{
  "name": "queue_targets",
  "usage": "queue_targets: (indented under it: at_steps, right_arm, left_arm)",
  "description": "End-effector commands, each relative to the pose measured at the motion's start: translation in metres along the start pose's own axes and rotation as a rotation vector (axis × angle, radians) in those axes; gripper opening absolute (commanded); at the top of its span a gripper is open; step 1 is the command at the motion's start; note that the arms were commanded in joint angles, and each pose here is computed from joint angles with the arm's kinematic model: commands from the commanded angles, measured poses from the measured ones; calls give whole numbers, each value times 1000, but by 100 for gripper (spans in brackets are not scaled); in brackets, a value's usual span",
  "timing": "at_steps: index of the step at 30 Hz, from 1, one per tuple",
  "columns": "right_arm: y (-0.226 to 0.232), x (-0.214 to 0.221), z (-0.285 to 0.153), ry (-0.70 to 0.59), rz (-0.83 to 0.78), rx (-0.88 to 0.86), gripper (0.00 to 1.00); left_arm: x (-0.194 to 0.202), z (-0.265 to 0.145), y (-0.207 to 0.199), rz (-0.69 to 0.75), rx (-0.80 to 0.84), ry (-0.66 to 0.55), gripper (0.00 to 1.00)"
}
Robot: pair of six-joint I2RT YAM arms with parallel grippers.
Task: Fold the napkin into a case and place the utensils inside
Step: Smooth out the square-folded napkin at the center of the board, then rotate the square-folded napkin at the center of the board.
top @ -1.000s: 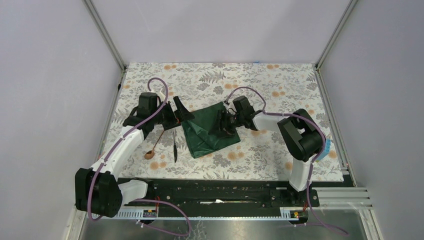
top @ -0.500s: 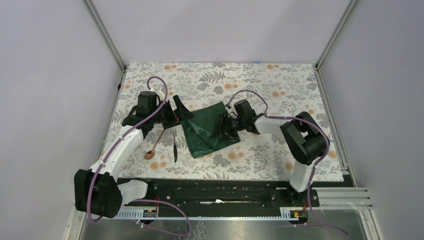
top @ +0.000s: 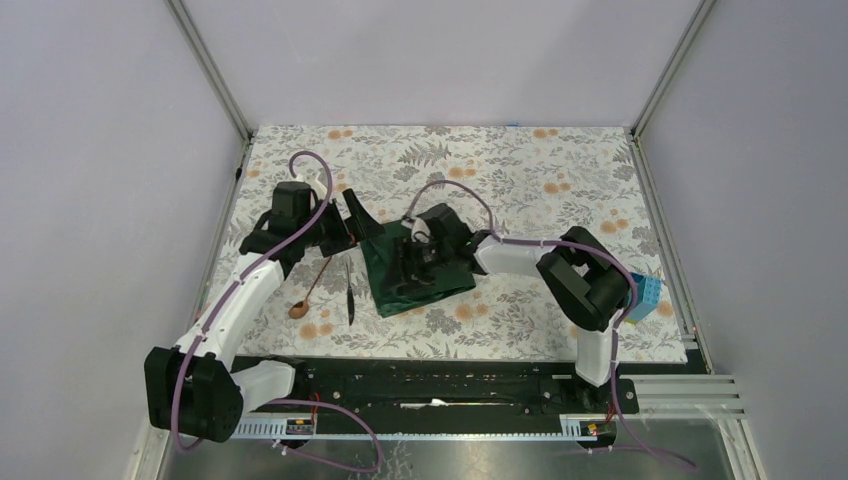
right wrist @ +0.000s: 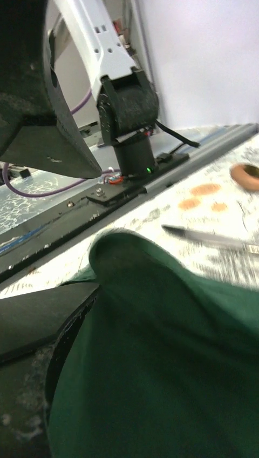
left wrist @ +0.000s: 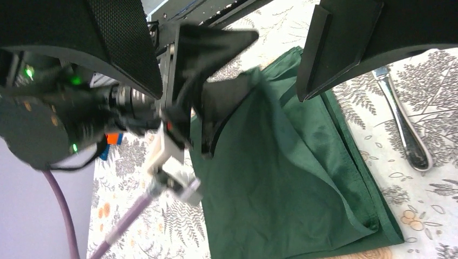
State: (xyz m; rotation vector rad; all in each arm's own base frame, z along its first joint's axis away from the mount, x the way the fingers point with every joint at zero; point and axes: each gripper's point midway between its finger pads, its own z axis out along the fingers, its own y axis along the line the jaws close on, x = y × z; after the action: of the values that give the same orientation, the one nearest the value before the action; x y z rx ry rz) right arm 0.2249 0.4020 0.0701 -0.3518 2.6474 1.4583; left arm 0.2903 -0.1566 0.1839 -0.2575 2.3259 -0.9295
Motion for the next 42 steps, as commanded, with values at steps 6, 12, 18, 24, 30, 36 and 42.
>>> queue_targets:
  at_steps: [6,12,18,24,30,36,42]
  right_arm:
    - [40,13,-10,22,-203,24,86]
    - [4,-1,-61,-45,-171,218,85]
    - [-74,8,-123,-112,43,378,80]
    - [-118,24,-140,-141,196,437,80]
    - [-137,21,-125,-121,234,341,74]
    - [-149,7,-116,-124,217,292,66]
    - [-151,3,-103,-84,207,232,51]
  left_arm:
    - [-39,-4,8,72,-99,-98,99]
    - [-42,27,14,65,-93,-14,98]
    - [-49,65,37,57,-153,61,93]
    - [-67,97,52,90,-208,113,94]
    - [-80,126,75,138,-291,190,96]
    - [-83,125,68,137,-260,169,95]
    - [-85,114,60,155,-248,149,95]
